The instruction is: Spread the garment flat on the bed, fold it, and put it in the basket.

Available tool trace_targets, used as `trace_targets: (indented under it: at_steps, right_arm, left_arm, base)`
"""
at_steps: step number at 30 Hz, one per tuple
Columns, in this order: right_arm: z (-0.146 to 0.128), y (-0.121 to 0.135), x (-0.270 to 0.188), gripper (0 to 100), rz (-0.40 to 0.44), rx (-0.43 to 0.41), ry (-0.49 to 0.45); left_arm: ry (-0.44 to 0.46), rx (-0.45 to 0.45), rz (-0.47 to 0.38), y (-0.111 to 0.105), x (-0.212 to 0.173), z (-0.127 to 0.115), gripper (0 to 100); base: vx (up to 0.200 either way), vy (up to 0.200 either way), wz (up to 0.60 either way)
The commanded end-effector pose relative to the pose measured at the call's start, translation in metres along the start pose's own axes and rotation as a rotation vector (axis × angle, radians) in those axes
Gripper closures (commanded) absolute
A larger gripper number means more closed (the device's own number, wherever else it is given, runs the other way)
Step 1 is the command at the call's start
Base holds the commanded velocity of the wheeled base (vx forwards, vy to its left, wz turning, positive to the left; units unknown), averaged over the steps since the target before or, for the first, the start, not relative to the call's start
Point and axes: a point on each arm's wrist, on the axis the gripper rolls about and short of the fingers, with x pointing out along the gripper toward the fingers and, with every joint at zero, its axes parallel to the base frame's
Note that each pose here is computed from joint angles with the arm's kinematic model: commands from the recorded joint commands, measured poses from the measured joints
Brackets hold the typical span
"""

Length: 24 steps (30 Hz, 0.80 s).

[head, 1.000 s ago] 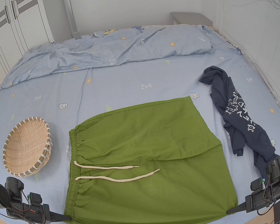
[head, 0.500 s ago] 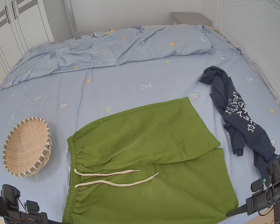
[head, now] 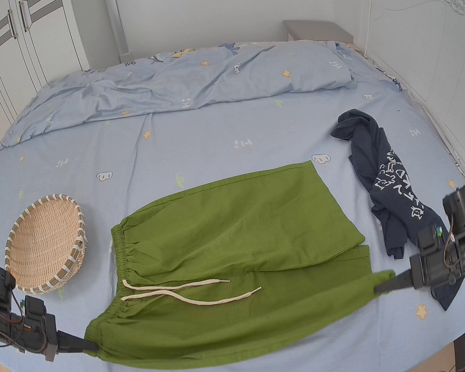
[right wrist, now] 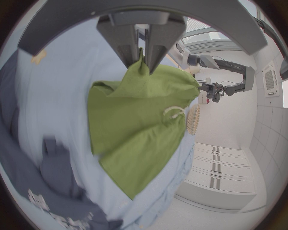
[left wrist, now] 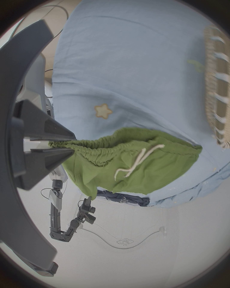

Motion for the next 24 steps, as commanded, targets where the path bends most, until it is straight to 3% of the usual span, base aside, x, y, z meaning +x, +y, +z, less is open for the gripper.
trace_targets:
  at_steps: [1, 9, 17, 24]
  right_arm:
    - [0.063, 0.034, -0.025, 100, 0.028, -0.079, -0.116]
    - [0.124, 0.057, -0.033, 100, 0.045, -0.133, -0.191]
    - [0.168, 0.065, -0.027, 100, 0.064, -0.147, -0.245]
    - [0.196, 0.072, -0.023, 100, 0.037, -0.163, -0.298]
  left_arm:
    - [-0.023, 0.036, -0.015, -0.031, -0.013, 0.046, 100]
    - [-0.043, 0.041, -0.047, -0.053, -0.006, 0.095, 100]
    - [-0.069, 0.052, -0.055, -0.055, 0.006, 0.155, 100]
    - [-0.093, 0.061, -0.062, -0.057, 0.011, 0.187, 100]
  base:
    - [0.000, 0.000, 0.00]
    - [0.000, 0.000, 0.00]
    - [0.000, 0.000, 0.00]
    - [0.000, 0.000, 0.00]
